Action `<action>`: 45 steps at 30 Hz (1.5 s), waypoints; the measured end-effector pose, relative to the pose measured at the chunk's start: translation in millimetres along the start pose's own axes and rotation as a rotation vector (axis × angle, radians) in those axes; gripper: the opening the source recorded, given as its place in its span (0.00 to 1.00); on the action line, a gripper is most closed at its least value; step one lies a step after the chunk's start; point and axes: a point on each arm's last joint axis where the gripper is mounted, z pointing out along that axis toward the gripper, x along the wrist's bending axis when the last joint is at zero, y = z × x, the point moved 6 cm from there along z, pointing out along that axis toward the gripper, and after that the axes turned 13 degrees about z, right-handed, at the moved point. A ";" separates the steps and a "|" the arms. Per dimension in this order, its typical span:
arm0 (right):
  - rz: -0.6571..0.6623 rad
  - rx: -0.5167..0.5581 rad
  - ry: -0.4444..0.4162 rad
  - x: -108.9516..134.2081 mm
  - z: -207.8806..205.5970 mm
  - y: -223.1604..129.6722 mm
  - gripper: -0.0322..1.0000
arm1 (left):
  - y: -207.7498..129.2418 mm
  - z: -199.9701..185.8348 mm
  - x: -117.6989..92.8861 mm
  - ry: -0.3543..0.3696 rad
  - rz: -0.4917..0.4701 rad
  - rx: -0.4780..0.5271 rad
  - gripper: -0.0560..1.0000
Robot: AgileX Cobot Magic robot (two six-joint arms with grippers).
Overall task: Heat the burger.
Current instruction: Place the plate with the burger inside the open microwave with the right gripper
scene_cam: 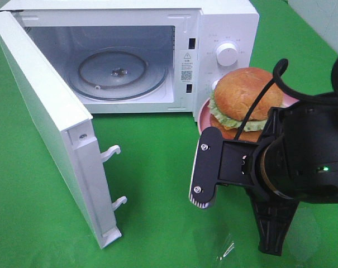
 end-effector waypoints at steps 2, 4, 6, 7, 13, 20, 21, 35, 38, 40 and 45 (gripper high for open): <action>-0.089 -0.051 0.019 3.2 -0.2 7.5 0.08 | 0.0 0.0 0.0 0.000 0.000 0.000 0.99; -0.112 -0.068 0.025 4.3 -0.4 10.0 0.08 | 0.0 0.0 0.0 0.000 0.000 0.000 0.99; -0.151 -0.094 0.033 6.0 -0.7 13.7 0.08 | 0.0 0.0 0.0 0.000 0.000 0.000 0.99; -0.151 -0.094 0.033 6.0 -0.7 13.7 0.08 | 0.0 0.0 0.0 0.000 0.000 0.000 0.99; -0.237 -0.099 0.048 -2.2 5.3 10.7 0.09 | 0.0 0.0 0.0 0.000 0.000 0.000 0.99; -0.251 -0.068 0.087 -10.8 13.4 0.2 0.09 | 0.0 0.0 0.0 0.000 0.000 0.000 0.99; -0.270 -0.073 0.102 -12.4 15.3 -1.3 0.09 | 0.0 0.0 0.0 0.000 0.000 0.000 0.99; -0.476 -0.343 0.081 -18.6 3.7 27.1 0.09 | 0.0 0.0 0.0 0.000 0.000 0.000 0.99; -0.498 -0.416 0.070 -18.9 -3.9 35.3 0.09 | 0.0 0.0 0.0 0.000 0.000 0.000 0.99; -0.499 -0.417 0.080 -19.9 -2.7 33.6 0.09 | 0.0 0.0 0.0 0.000 0.000 0.000 0.99; -0.453 -0.388 0.103 -35.0 6.5 20.0 0.09 | 0.0 0.0 0.0 0.000 0.000 0.000 0.99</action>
